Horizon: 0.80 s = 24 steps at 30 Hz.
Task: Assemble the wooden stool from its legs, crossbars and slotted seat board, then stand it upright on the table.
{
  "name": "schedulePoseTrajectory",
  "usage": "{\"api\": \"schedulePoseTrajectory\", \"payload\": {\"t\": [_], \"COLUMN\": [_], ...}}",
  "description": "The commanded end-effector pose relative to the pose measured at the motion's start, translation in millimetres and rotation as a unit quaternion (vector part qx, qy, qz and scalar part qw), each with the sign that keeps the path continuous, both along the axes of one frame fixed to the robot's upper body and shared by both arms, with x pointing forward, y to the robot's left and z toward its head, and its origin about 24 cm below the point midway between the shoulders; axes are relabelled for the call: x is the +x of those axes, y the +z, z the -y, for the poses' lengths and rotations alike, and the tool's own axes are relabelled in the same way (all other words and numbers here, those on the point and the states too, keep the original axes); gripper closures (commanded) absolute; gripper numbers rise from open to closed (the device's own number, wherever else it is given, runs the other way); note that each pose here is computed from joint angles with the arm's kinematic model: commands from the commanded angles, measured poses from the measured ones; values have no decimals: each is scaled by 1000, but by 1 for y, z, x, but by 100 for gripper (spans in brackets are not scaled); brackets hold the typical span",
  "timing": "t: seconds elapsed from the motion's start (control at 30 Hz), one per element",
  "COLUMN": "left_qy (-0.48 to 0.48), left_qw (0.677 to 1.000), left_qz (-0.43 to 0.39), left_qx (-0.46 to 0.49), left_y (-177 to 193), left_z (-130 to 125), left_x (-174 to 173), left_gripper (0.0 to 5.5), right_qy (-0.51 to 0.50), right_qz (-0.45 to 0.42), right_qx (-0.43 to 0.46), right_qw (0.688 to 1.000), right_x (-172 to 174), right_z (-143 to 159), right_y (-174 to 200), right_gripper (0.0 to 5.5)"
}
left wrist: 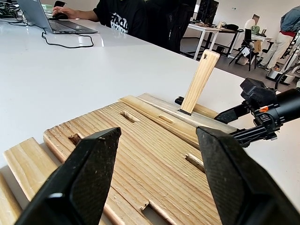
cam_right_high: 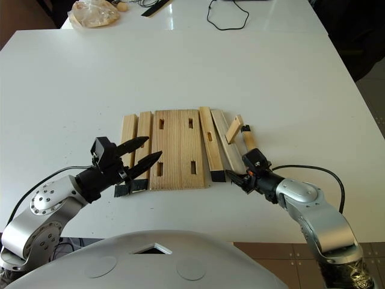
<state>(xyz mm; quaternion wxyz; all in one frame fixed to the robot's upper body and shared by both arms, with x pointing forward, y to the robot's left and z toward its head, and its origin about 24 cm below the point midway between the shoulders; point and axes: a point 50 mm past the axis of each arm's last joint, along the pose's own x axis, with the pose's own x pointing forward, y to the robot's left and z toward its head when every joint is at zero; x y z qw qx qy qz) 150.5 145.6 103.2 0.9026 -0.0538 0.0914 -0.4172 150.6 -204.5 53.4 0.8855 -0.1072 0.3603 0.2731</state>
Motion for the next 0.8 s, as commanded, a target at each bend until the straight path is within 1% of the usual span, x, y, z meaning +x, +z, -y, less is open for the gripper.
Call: {"api": "schedulePoseTrajectory", "payload": {"t": [0.03, 0.13, 0.27, 0.33, 0.47, 0.5, 0.63, 0.73, 0.8], "left_qy": [-6, -5, -5, -4, -4, -5, -3, 0, 14], "left_qw": [1000, 1000, 1000, 1000, 1000, 1000, 1000, 1000, 1000], "left_qz": [-3, -2, 0, 1, 1, 1, 2, 4, 9], "left_qx": [6, 6, 5, 5, 5, 5, 6, 8, 5], "left_y": [0, 0, 0, 0, 0, 0, 0, 0, 3], "left_z": [-1, -1, -1, -1, -1, -1, -1, -2, -4], "left_x": [1, 2, 3, 3, 4, 4, 4, 6, 11], "left_gripper": [252, 252, 252, 252, 252, 252, 252, 252, 252], "right_qy": [-16, -23, -32, -36, -53, -67, -103, -131, -101], "right_qz": [-1, 0, 6, 7, 8, 2, 6, 61, 110], "right_qx": [-11, -5, 8, 14, 29, 45, 104, 170, 221], "right_qw": [1000, 1000, 999, 999, 998, 997, 989, 975, 964], "right_x": [3, 5, 8, 9, 10, 11, 19, 36, 46], "right_z": [5, 6, 5, 3, 1, 0, -6, -11, -18], "right_y": [-5, -5, -4, -3, -2, -2, 7, 25, 44], "right_gripper": [200, 200, 251, 289, 331, 341, 343, 343, 343]}}
